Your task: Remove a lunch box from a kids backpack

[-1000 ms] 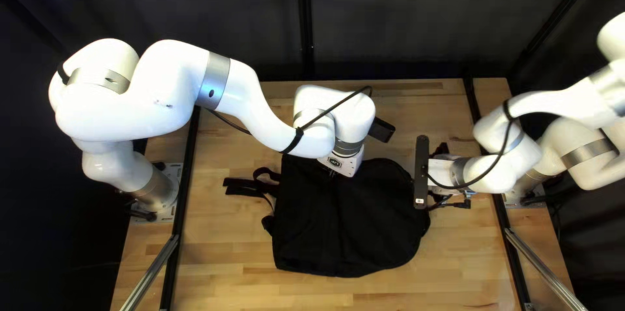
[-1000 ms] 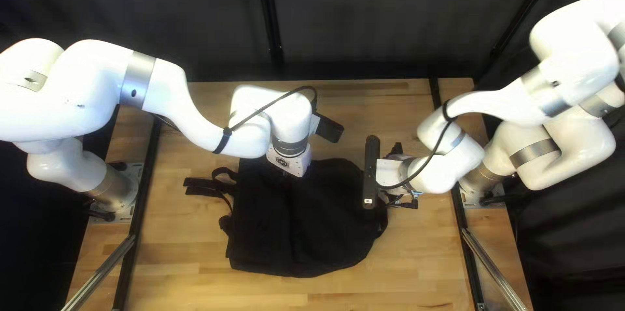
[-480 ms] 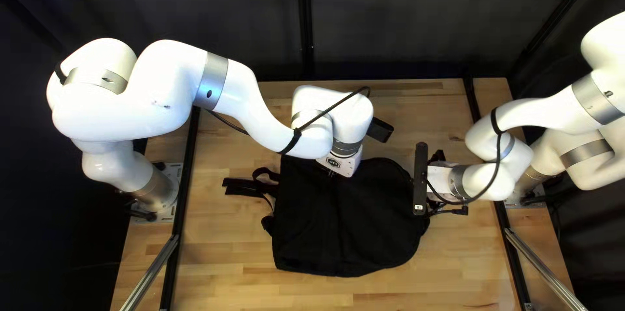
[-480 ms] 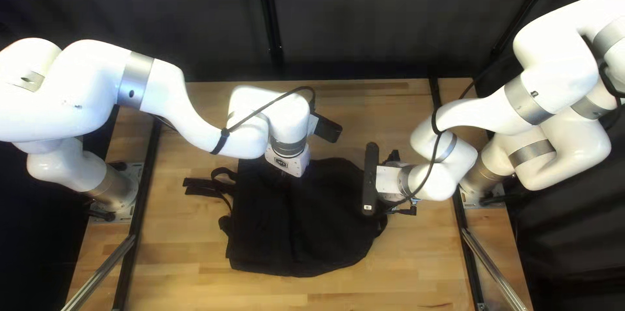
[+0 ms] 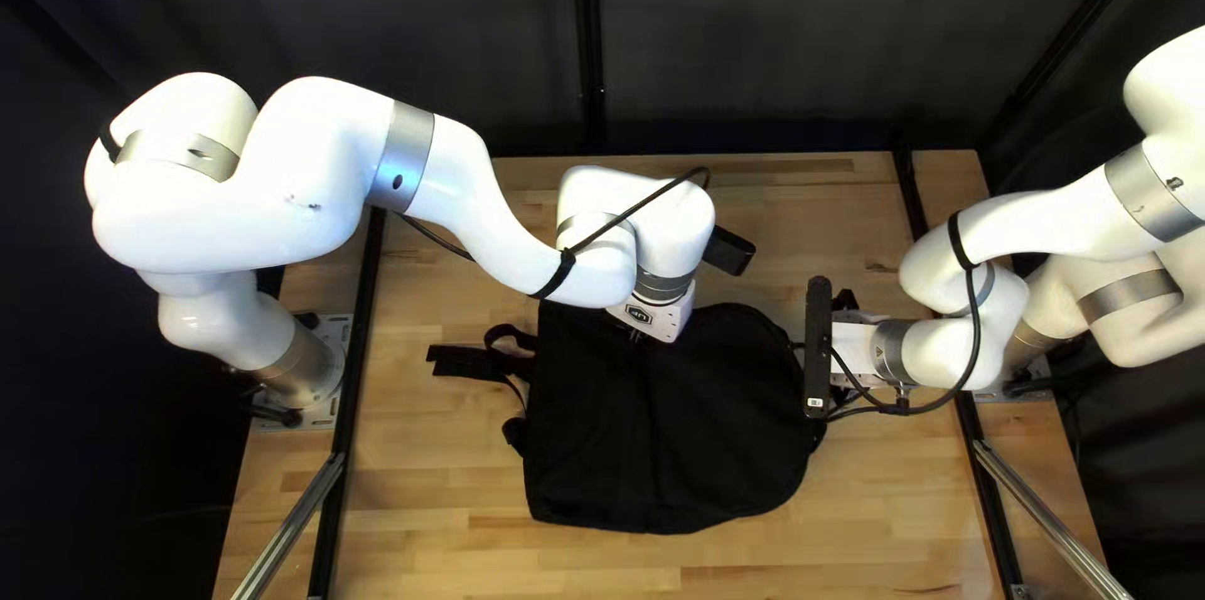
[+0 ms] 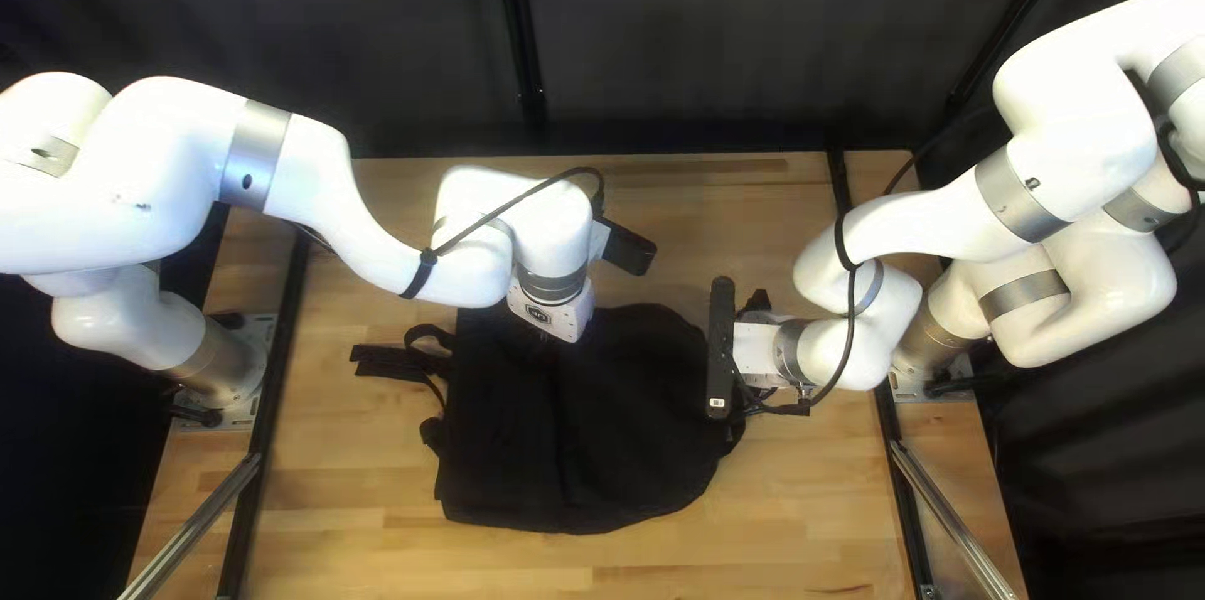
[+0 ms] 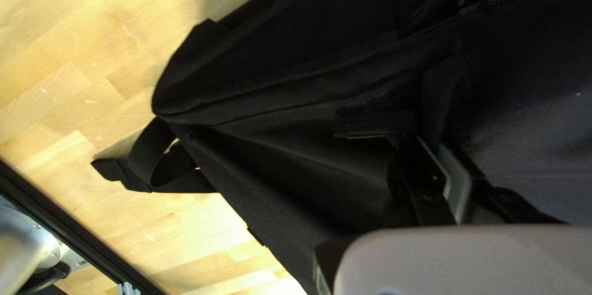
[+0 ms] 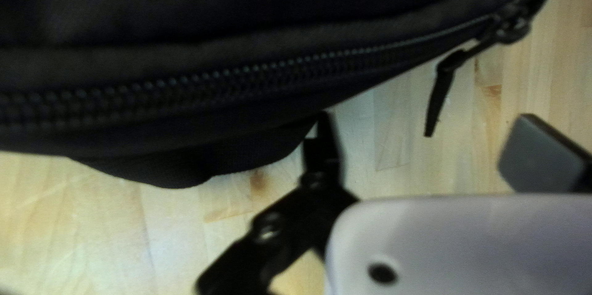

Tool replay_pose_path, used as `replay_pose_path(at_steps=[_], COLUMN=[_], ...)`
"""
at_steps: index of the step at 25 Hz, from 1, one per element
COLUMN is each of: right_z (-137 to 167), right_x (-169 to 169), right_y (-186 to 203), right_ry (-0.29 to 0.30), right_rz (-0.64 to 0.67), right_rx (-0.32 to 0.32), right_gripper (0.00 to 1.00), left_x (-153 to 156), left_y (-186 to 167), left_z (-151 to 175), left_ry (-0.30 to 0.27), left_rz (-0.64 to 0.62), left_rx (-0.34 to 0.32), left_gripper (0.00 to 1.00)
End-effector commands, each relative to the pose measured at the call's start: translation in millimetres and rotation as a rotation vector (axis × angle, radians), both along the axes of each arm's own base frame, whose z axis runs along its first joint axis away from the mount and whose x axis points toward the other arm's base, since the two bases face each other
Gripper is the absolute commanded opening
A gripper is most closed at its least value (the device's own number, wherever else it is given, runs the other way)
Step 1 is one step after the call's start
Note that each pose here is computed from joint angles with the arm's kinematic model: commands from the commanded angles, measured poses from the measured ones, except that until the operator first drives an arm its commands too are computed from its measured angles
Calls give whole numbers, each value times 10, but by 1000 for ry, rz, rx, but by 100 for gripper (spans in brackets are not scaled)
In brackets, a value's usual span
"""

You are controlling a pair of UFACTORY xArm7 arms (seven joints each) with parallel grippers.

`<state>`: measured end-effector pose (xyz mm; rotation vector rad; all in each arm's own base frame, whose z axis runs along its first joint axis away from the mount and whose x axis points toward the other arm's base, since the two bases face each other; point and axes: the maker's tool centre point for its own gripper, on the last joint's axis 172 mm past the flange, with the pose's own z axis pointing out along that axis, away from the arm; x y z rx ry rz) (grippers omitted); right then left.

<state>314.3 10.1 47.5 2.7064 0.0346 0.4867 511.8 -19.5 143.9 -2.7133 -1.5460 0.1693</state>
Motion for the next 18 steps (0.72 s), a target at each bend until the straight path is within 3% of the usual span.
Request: replay_pose_path(at_steps=[1, 18], right_z=[10, 120], right_x=[-12, 102], right_y=[24, 613], right_ry=[-6, 0], right_rz=[5, 97], right_rx=[-4, -25], right_gripper=[0, 0], left_x=[-7, -31], left_y=[2, 20], left_z=[-6, -7], left_ry=[0, -3], left_rz=[1, 9], left_rx=[-1, -4], left_gripper=[0, 0])
